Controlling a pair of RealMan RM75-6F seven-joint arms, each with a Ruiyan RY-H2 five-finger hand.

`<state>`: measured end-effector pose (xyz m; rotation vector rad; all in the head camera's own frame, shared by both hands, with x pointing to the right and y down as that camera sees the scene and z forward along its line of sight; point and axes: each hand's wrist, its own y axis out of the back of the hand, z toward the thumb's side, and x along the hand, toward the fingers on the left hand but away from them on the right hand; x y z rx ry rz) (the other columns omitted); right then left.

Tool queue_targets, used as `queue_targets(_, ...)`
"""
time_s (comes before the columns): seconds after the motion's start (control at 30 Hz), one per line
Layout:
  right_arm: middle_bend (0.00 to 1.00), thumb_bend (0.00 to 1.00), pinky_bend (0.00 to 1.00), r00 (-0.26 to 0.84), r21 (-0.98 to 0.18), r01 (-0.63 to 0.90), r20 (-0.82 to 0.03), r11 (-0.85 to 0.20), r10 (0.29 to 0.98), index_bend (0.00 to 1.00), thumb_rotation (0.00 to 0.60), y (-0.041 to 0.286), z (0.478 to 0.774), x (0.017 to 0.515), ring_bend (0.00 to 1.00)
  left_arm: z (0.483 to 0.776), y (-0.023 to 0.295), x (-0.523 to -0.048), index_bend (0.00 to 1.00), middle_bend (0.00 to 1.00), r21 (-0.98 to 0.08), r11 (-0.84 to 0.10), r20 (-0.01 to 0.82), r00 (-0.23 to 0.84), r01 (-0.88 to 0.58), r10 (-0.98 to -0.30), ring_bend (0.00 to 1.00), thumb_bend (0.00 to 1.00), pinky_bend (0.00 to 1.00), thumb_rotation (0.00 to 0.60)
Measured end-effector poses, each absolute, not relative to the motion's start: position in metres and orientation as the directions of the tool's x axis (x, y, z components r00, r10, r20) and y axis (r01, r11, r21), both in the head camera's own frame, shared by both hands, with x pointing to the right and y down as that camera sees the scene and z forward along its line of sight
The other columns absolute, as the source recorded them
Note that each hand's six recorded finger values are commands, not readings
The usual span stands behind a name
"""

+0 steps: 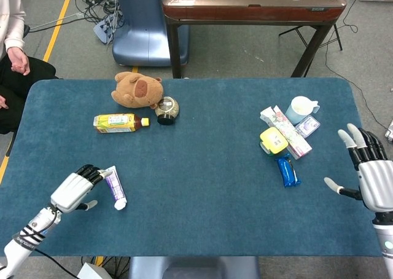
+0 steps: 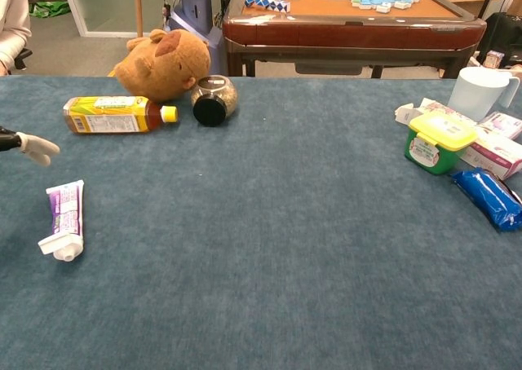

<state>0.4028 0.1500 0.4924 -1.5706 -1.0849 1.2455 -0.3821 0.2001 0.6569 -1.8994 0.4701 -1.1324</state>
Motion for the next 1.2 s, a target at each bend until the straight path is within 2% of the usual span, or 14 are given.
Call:
queue_targets(0.27,0.04,0.00,0.00,0.110,-0.955,0.116,-0.260,-0.272,0.959,0.00,0.600,0.156,0.489,0.406,0.00,0.681,0.202,-0.367,0.12,0.21,-0.821,-0.552,0.519,0.596,0.147,-0.612,0.17,0.17,0.13,0.600)
queue_targets(0.53,0.04,0.00,0.00,0.086,-0.960,0.110,-0.249,-0.257,0.965,0.00,0.600,0.163,0.482,0.410,0.00,0.700,0.208,-0.356,0.12,0.21,-0.815,-0.562,0.518,0.615,0.143,-0.595,0.17,0.17,0.12,0.600)
queue_targets(1.03,0.04,0.00,0.00,0.063,-0.965,0.113,-0.232,-0.238,0.971,0.00,0.600,0.170,0.478,0.419,0.00,0.727,0.185,-0.340,0.12,0.21,-0.802,-0.588,0.539,0.554,0.108,-0.634,0.17,0.17,0.12,0.600)
queue_targets(1.2,0.04,0.00,0.00,0.049,-0.966,0.115,-0.229,-0.233,0.972,0.00,0.600,0.173,0.477,0.426,0.00,0.730,0.169,-0.340,0.12,0.21,-0.814,-0.574,0.533,0.516,0.094,-0.671,0.17,0.17,0.12,0.600)
